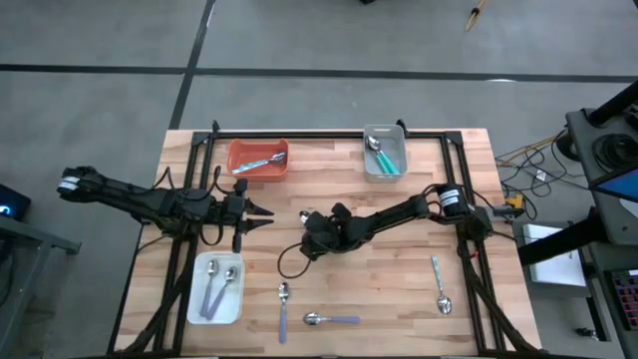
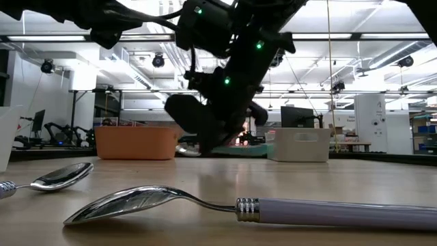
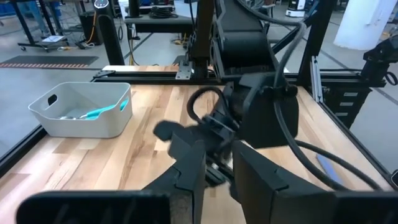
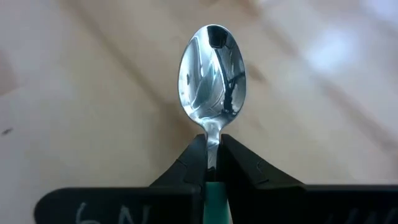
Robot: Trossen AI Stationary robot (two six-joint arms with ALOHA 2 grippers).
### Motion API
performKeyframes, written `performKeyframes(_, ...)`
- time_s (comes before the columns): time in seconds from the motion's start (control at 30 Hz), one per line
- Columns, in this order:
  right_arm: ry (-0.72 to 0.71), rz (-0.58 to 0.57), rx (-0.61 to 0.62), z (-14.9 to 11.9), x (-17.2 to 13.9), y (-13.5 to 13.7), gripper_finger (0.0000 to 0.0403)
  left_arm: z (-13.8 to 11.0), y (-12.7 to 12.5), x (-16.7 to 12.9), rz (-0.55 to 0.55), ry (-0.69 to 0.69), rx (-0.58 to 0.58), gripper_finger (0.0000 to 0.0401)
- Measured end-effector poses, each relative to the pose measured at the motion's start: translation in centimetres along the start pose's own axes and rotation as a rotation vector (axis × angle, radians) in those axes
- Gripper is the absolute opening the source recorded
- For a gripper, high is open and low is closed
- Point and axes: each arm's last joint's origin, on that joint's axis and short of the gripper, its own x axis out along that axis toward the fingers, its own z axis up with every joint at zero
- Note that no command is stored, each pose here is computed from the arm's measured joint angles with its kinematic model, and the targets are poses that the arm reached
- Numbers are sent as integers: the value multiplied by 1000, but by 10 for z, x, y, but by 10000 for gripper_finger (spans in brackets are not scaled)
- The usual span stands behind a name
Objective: Sort silverware by color (type)
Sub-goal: Put the light blue spoon into the gray bin
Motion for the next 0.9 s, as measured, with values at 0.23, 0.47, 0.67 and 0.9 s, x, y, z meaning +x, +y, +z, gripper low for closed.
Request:
performKeyframes(0.23, -58, -6, 45, 18, -29, -10, 22, 0, 0, 0, 0, 0, 1, 63)
performKeyframes(0.47, -104, 30, 58, 33, -59, -20, 22, 1, 0, 0, 0, -6, 2, 63)
performKeyframes(0.67, -111, 39, 66, 28, -62, -20, 22, 1, 0, 0, -1, -10, 1, 63)
performKeyframes(0.9, -125, 63, 115, 0, -50, -15, 22, 1, 0, 0, -1, -11, -6, 63)
